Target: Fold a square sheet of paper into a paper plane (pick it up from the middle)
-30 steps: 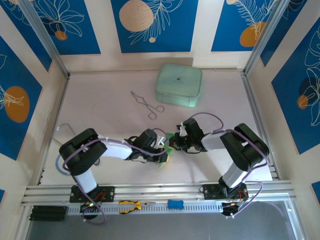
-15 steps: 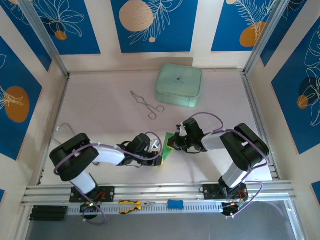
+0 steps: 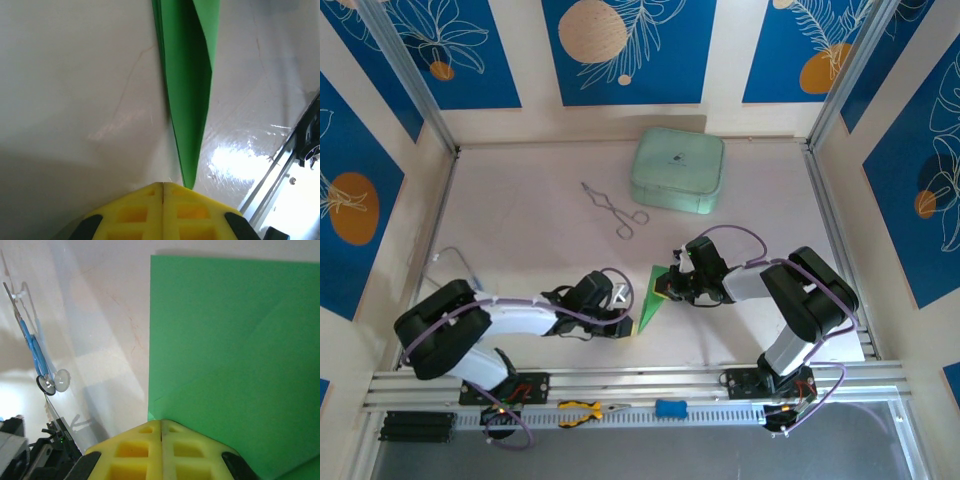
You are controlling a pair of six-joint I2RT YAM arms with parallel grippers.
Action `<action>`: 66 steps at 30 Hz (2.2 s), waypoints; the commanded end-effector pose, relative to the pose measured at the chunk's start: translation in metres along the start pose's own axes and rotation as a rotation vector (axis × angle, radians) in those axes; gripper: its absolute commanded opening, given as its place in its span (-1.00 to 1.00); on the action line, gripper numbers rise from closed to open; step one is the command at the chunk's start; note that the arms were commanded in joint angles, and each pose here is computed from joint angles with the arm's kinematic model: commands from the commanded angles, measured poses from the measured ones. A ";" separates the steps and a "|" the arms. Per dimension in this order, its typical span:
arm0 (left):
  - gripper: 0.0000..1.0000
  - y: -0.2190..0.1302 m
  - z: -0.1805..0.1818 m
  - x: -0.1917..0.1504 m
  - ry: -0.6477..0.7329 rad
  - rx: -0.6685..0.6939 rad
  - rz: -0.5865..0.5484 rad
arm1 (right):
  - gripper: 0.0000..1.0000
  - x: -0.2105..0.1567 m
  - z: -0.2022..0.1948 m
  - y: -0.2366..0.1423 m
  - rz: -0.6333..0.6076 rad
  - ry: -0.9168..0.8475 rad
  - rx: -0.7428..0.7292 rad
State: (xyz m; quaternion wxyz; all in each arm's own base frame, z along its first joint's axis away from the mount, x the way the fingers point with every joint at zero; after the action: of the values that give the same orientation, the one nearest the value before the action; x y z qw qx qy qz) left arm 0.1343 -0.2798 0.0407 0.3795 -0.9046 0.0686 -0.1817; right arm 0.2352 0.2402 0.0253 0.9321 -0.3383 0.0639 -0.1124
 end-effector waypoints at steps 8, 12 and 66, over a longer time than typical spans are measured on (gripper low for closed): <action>-1.00 -0.016 -0.055 0.041 0.084 -0.141 -0.089 | -0.96 -0.017 -0.064 -0.002 0.015 0.123 -0.245; -1.00 0.003 -0.060 0.042 0.087 -0.164 -0.035 | -0.96 -0.017 -0.063 -0.003 0.015 0.122 -0.246; -0.94 0.033 -0.044 0.070 0.096 -0.017 -0.082 | -0.96 -0.018 -0.060 -0.007 0.007 0.123 -0.238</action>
State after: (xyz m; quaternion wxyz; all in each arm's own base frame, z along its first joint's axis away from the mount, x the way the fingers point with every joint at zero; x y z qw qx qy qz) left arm 0.1747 -0.3459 0.0653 0.3523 -0.9070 0.0550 -0.2238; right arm 0.2352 0.2363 0.0257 0.9264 -0.3499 0.0687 -0.1208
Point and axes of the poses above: each hand's point on the last joint's axis, 136 mm out from that joint toward the fingers, its own y axis out along the fingers, its own z axis along the line the jaws close on, x = y × z, the point moved 2 cm from there along -y, back along the fingers, and after that the axes turned 6 degrees about y, right-handed, at the moved point
